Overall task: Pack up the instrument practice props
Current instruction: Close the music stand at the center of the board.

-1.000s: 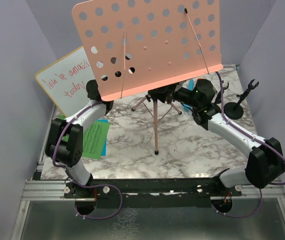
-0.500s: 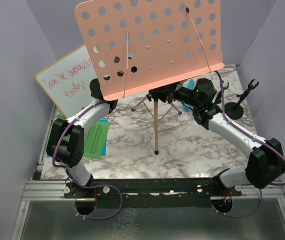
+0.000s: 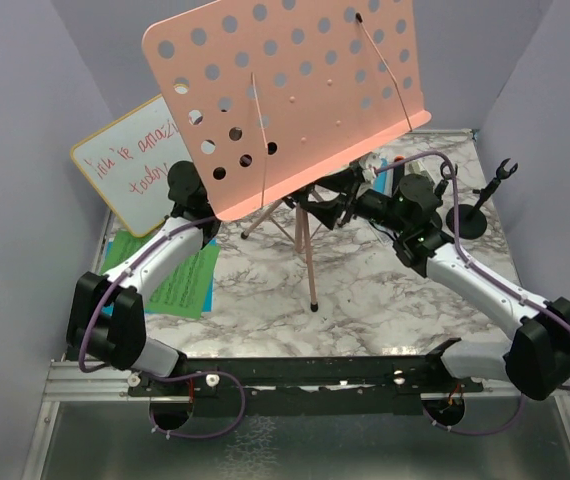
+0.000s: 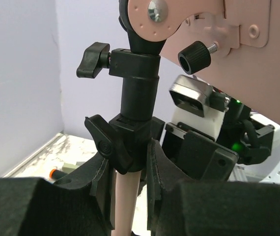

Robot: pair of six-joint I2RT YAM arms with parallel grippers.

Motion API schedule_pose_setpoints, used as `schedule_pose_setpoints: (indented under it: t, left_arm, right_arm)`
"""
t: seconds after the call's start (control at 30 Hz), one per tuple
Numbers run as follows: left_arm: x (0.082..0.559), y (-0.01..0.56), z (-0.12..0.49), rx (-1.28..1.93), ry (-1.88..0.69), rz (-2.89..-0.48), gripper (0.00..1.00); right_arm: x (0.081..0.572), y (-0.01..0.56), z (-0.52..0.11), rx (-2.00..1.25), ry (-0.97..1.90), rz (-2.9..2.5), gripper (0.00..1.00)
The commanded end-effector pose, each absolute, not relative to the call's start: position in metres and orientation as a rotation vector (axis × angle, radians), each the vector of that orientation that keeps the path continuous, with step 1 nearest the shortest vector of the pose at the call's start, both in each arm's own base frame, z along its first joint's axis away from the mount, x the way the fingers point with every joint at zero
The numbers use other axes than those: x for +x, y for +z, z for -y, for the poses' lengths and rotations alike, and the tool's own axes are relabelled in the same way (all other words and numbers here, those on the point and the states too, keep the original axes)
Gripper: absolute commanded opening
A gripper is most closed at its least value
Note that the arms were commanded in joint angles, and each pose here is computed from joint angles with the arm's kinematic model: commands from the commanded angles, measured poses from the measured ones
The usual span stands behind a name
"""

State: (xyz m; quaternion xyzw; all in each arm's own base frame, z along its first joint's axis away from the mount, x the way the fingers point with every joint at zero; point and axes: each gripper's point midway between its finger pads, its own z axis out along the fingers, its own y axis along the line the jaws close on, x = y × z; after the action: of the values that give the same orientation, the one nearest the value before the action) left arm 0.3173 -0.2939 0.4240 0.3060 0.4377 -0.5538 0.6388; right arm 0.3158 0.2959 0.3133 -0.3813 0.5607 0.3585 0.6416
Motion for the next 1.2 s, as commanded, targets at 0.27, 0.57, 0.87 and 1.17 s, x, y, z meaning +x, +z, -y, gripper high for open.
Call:
schedule_pose_setpoints:
  t: [0.27, 0.57, 0.87, 1.17]
  left_arm:
    - [0.327, 0.405, 0.271, 0.604, -1.100, -1.086, 0.00]
    - [0.328, 0.392, 0.270, 0.582, -1.108, -1.121, 0.00]
    - [0.327, 0.389, 0.270, 0.582, -1.106, -1.127, 0.00]
    - [0.328, 0.384, 0.270, 0.581, -1.105, -1.138, 0.00]
  right_arm:
    - [0.280, 0.253, -0.266, -0.708, 0.884, -1.514, 0.70]
    - [0.247, 0.237, -0.273, -0.591, 0.927, -1.511, 0.69]
    - [0.260, 0.216, -0.283, -0.409, 0.829, -1.595, 0.61]
    - [0.251, 0.208, -0.318, -0.488, 0.921, -1.609, 0.48]
